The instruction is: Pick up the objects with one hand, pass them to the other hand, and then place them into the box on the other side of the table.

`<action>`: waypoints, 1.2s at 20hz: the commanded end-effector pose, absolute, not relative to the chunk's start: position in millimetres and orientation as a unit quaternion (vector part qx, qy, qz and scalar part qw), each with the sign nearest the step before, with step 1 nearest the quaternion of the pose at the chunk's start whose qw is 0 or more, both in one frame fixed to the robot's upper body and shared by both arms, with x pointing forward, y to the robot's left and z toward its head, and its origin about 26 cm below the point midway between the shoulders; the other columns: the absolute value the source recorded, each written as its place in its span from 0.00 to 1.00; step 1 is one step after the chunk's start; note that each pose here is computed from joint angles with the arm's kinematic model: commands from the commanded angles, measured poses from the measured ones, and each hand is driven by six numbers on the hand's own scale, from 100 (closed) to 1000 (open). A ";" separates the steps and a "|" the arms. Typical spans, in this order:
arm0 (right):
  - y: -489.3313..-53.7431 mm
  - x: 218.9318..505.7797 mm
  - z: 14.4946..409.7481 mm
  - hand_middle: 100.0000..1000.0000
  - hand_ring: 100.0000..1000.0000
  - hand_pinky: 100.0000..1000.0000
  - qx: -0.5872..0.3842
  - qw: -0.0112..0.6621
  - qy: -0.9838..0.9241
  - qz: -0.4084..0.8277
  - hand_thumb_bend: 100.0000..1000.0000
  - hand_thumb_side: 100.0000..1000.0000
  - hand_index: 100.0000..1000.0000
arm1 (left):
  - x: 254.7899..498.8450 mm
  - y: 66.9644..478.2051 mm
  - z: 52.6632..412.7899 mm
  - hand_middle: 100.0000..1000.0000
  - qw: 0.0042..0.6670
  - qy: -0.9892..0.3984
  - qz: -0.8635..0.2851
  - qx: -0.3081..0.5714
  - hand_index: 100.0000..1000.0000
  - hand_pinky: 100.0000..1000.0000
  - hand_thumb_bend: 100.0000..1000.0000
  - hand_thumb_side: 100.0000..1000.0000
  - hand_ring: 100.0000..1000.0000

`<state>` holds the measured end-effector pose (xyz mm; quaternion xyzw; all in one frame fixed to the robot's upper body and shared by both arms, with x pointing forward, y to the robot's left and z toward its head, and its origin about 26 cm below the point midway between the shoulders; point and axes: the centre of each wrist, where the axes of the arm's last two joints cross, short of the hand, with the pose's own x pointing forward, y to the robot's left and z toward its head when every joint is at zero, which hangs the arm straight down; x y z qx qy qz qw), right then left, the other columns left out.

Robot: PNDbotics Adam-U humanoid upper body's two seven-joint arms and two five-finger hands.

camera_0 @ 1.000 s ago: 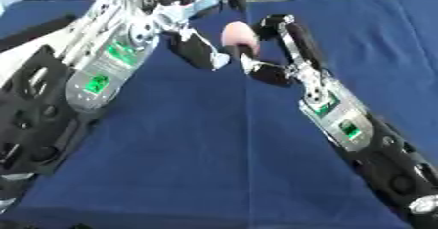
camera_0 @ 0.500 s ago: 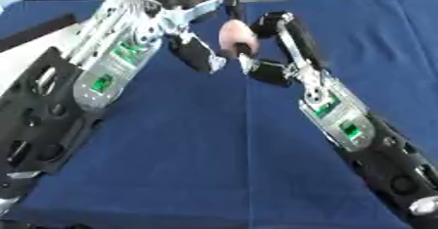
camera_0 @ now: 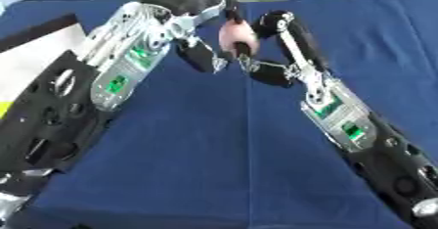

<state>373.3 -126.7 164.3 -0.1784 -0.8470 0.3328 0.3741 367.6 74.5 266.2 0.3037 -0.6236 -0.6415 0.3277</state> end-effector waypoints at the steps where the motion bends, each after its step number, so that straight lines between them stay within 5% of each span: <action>1: -126.2 372.9 175.6 0.41 0.56 0.62 -0.176 0.356 -0.856 0.331 0.00 0.01 0.41 | 368.5 74.4 274.0 0.72 0.319 -0.637 -0.624 0.321 0.81 0.76 0.22 0.08 0.74; 24: -125.0 372.2 176.6 0.40 0.55 0.61 -0.167 0.349 -0.859 0.336 0.00 0.00 0.40 | 375.0 72.2 267.5 0.72 0.324 -0.632 -0.621 0.333 0.81 0.76 0.23 0.05 0.74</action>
